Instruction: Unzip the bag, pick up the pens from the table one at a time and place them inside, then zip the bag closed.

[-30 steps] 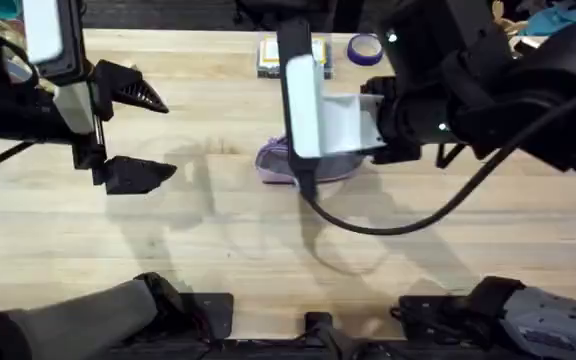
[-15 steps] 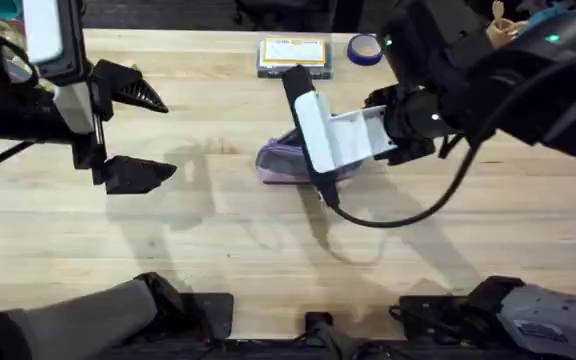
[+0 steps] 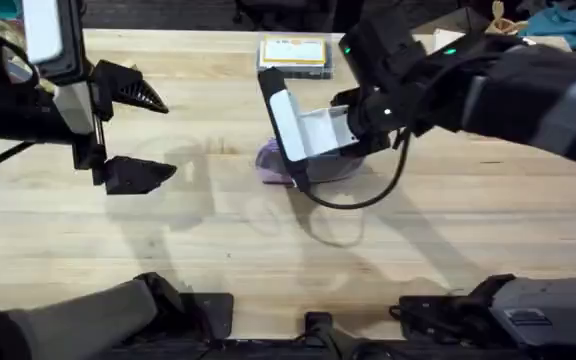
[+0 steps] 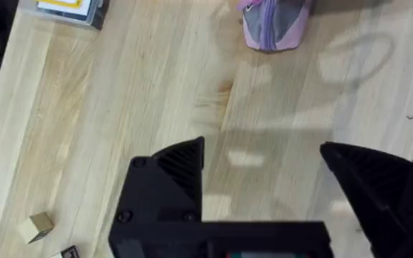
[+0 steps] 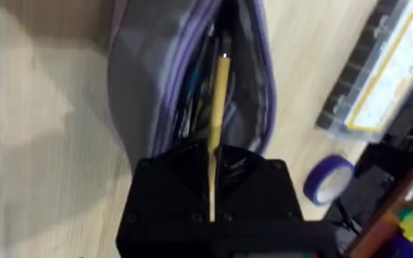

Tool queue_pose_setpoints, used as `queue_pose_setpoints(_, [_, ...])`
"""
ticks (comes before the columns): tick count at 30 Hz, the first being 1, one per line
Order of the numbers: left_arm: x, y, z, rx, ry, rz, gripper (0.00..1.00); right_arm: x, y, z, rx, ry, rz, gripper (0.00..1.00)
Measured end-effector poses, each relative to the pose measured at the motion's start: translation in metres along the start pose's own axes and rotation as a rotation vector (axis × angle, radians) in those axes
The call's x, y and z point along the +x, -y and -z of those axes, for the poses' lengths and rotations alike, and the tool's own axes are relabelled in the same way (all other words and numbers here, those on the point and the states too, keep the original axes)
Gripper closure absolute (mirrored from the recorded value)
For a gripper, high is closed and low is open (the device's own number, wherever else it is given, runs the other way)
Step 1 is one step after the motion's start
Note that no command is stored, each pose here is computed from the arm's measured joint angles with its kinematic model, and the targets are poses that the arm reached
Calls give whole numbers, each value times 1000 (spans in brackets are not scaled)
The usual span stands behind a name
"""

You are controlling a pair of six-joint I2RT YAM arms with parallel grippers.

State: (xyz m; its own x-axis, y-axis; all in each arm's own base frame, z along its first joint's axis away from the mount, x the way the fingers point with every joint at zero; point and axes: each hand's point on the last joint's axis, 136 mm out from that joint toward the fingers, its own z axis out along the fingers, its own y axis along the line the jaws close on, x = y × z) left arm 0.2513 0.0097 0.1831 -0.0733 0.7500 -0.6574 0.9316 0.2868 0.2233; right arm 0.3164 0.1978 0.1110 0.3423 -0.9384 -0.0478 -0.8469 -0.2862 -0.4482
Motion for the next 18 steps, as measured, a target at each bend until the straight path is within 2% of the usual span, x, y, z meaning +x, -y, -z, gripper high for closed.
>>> queue_pose_setpoints(7, [-1,4,0,14,5,14,7,-15,-7,-27,-52,46,15,970])
queue_pose_setpoints(15, [-5,4,0,14,26,21,7,-24,-11,-32,-65,64,33,970])
queue_pose_setpoints(16, [-6,4,0,12,33,21,7,-25,-11,-32,-65,64,32,917])
queue_pose_setpoints(18, [-8,3,0,8,41,21,7,-26,-7,-32,-51,70,33,642])
